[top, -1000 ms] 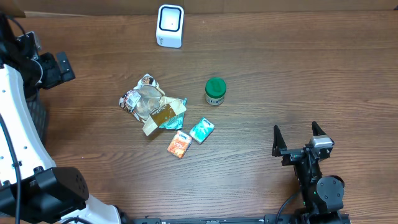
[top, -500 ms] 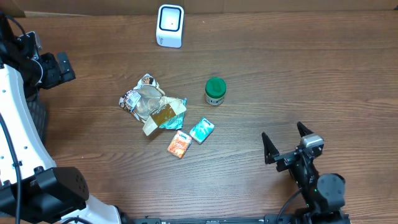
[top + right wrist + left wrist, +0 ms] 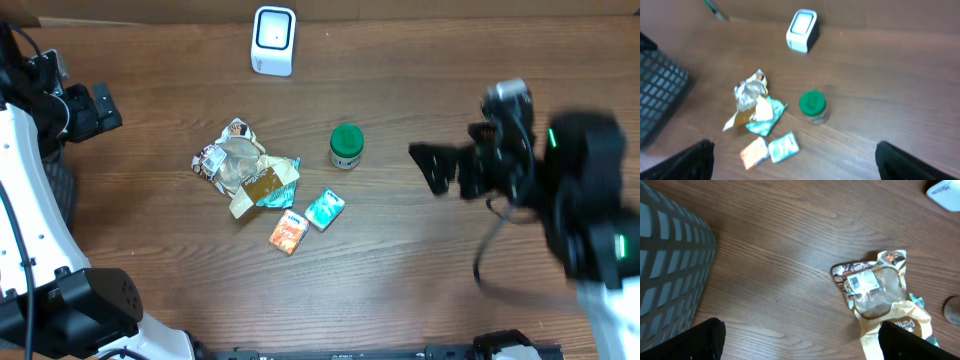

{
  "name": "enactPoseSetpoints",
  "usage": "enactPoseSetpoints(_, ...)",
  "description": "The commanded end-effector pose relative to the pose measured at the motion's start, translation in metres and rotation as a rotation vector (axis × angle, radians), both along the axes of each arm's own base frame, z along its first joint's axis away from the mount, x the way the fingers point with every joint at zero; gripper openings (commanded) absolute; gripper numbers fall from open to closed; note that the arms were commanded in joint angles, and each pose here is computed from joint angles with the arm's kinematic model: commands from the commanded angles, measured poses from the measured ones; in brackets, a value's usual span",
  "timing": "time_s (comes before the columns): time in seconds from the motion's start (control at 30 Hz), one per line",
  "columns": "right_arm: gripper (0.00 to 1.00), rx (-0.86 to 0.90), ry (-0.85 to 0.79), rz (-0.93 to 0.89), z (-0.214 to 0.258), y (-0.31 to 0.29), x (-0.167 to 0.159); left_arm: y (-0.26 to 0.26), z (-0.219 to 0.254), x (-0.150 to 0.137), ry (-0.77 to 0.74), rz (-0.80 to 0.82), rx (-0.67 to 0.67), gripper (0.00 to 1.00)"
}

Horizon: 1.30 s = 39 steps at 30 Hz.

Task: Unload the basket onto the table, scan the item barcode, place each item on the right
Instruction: 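Swing the right gripper over and grasp the green-capped bottle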

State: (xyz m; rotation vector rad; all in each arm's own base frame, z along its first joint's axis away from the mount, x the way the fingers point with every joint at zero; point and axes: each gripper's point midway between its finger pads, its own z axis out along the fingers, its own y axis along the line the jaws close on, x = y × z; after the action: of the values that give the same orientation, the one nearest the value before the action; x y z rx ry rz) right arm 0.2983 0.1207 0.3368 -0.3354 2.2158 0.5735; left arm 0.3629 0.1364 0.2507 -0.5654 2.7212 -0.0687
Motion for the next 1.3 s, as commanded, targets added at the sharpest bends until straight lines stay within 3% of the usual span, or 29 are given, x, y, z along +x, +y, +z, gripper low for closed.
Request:
enactPoseSetpoints(0.0, 1.0, -0.006, 0.118, 0.057, -0.004, 0.024, 0.036, -0.001, -0.002, 0.001, 0.005, -0.023, 0.002, 1.0)
enactPoseSetpoints(0.13, 1.0, -0.042, 0.259, 0.096, -0.041, 0.05, 0.076, -0.001, -0.002, 0.001, 0.005, -0.023, 0.002, 1.0)
enactPoseSetpoints(0.33, 1.0, 0.013, 0.247, 0.18, -0.078, 0.079, 0.123, -0.001, -0.002, 0.001, 0.005, -0.023, 0.002, 1.0)
enactPoseSetpoints(0.43, 0.97, -0.126, 0.23, 0.213, -0.113, 0.088, 0.134, -0.001, -0.002, 0.001, 0.005, -0.023, 0.002, 1.0)
enactPoseSetpoints(0.67, 0.98, -0.541, 0.2, 0.249, -0.182, 0.115, 0.133, -0.001, -0.002, 0.001, 0.005, -0.023, 0.002, 1.0)
enactPoseSetpoints(0.77, 0.97, -0.628, 0.227, 0.237, -0.212, 0.115, 0.138, -0.001, -0.002, 0.001, 0.005, -0.023, 0.002, 1.0)
enactPoseSetpoints(1.07, 0.97, -0.657, 0.294, 0.248, -0.244, 0.109, 0.135, -0.001, -0.002, 0.001, 0.005, -0.023, 0.002, 1.0)
enactPoseSetpoints(1.27, 0.86, -0.53, 0.393, 0.225, -0.255, 0.106, 0.127, -0.001, -0.002, 0.001, 0.005, -0.023, 0.002, 1.0)
